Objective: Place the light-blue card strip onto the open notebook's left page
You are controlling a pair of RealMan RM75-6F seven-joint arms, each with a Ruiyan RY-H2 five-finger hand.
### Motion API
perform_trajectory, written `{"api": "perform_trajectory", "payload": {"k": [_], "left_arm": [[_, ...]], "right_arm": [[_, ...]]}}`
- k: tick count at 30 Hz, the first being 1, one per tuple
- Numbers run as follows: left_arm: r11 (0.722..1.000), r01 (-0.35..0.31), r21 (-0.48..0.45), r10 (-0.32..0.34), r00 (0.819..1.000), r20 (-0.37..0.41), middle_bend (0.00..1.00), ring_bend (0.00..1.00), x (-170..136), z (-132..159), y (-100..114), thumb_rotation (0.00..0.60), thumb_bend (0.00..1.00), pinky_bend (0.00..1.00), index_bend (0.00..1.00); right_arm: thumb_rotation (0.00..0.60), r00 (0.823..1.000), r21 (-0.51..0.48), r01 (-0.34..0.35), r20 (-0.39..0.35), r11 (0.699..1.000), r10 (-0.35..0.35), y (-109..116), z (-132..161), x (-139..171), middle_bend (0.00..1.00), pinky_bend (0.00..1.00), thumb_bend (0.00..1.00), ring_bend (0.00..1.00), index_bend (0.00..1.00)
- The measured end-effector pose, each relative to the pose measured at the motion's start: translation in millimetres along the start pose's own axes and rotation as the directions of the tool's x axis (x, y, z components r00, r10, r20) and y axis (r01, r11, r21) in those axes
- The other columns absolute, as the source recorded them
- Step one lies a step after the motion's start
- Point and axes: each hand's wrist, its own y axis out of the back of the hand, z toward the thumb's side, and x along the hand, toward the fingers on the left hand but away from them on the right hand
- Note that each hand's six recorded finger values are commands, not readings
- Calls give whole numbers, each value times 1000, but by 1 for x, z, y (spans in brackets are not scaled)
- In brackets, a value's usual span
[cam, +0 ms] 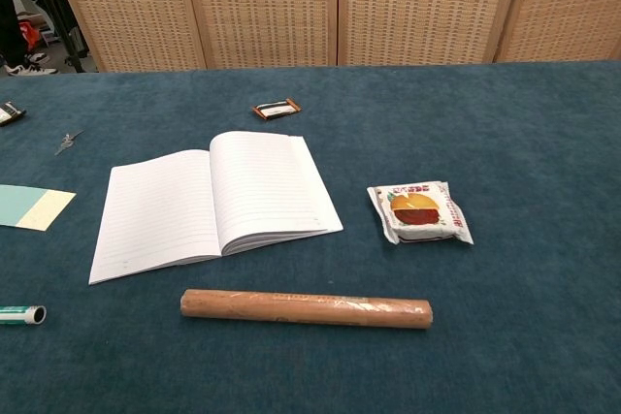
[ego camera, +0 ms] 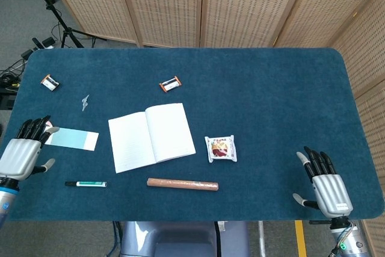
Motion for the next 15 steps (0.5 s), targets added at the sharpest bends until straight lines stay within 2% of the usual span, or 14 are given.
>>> {"api": "perform_trajectory", "payload": {"k": [9, 15], "left_arm": [[992, 91, 88, -84, 993, -78, 0, 0, 38, -28, -13, 600, 231, 0, 273], [983, 125, 135, -110, 987, -117, 0, 0, 58, -40, -26, 600, 230, 0, 272]], "right_arm": [[600, 1000, -1, 4, 3, 1000, -4, 1, -1, 0, 0, 0, 156, 0, 0], [600, 1000, 1, 2, 5, 1000, -2, 0, -1, -1, 0, 0, 156, 0, 0]]}}
